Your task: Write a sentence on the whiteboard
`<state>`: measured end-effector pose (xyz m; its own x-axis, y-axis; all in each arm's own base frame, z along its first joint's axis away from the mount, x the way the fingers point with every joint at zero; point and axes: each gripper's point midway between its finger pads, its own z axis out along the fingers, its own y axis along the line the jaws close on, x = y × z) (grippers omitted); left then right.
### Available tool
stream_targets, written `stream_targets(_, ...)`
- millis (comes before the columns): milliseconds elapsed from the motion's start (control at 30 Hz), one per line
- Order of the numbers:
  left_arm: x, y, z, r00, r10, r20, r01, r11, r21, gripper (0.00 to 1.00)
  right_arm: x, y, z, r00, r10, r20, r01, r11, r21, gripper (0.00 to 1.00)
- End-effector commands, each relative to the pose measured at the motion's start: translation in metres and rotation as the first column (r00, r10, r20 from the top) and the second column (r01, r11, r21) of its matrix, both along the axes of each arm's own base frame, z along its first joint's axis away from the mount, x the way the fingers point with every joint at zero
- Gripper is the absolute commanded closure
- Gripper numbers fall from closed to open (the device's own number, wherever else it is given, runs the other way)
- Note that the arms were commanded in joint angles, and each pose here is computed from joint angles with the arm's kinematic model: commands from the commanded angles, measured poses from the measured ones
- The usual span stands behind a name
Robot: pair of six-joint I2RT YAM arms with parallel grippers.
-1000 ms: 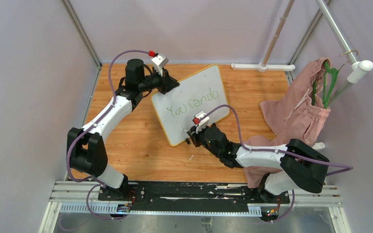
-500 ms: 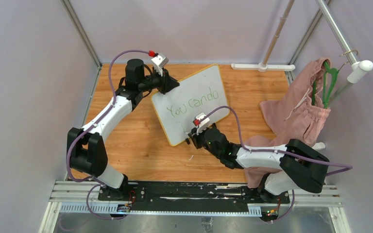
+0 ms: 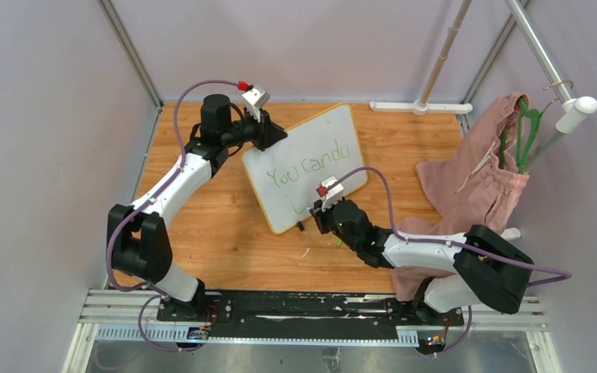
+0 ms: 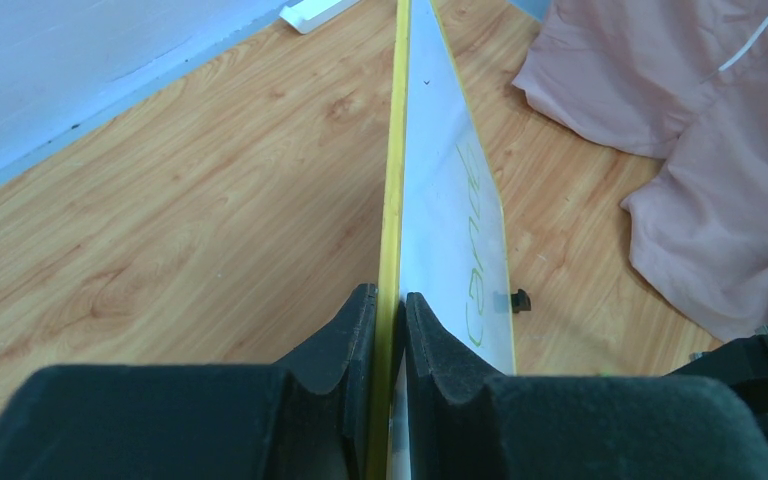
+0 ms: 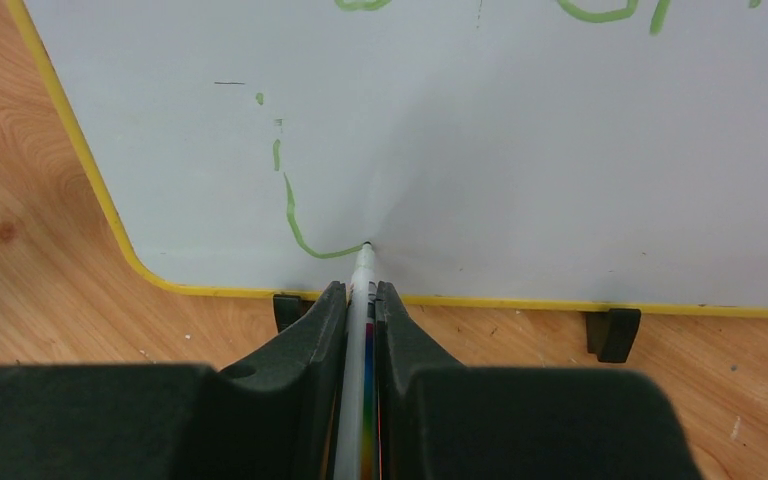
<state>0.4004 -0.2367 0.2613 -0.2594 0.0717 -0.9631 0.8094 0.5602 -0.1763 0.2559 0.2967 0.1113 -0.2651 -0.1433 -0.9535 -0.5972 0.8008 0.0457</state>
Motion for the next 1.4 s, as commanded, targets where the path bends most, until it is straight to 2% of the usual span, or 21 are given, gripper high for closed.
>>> stream_targets(0, -0.017, -0.010, -0.027, 0.995, -0.041, -0.095, 0.043, 0.999, 0.022, 0.94, 0.008, -0.008, 0.010, 0.999, -0.028, 0.028, 0.028, 1.000, 0.005, 1.00)
stream_targets(267, -0.018, -0.012, -0.028, 0.994, -0.044, -0.098, 0.046, 0.999, 0.023, 0.94, -0.012, 0.012, 0.039, 0.993, 0.098, 0.061, -0.103, 0.991, 0.086, 1.00)
stream_targets(600, -0.018, -0.011, -0.029, 0.994, -0.043, -0.098, 0.045, 0.999, 0.025, 0.94, -0.028, 0.043, 0.031, 0.970, 0.242, 0.010, -0.241, 0.966, 0.095, 1.00)
stream_targets(1367, -0.019, -0.013, -0.029, 0.994, -0.047, -0.099, 0.050, 0.998, 0.024, 0.94, 0.002, 0.044, 0.033, 0.992, 0.117, 0.034, -0.120, 0.987, 0.103, 1.00)
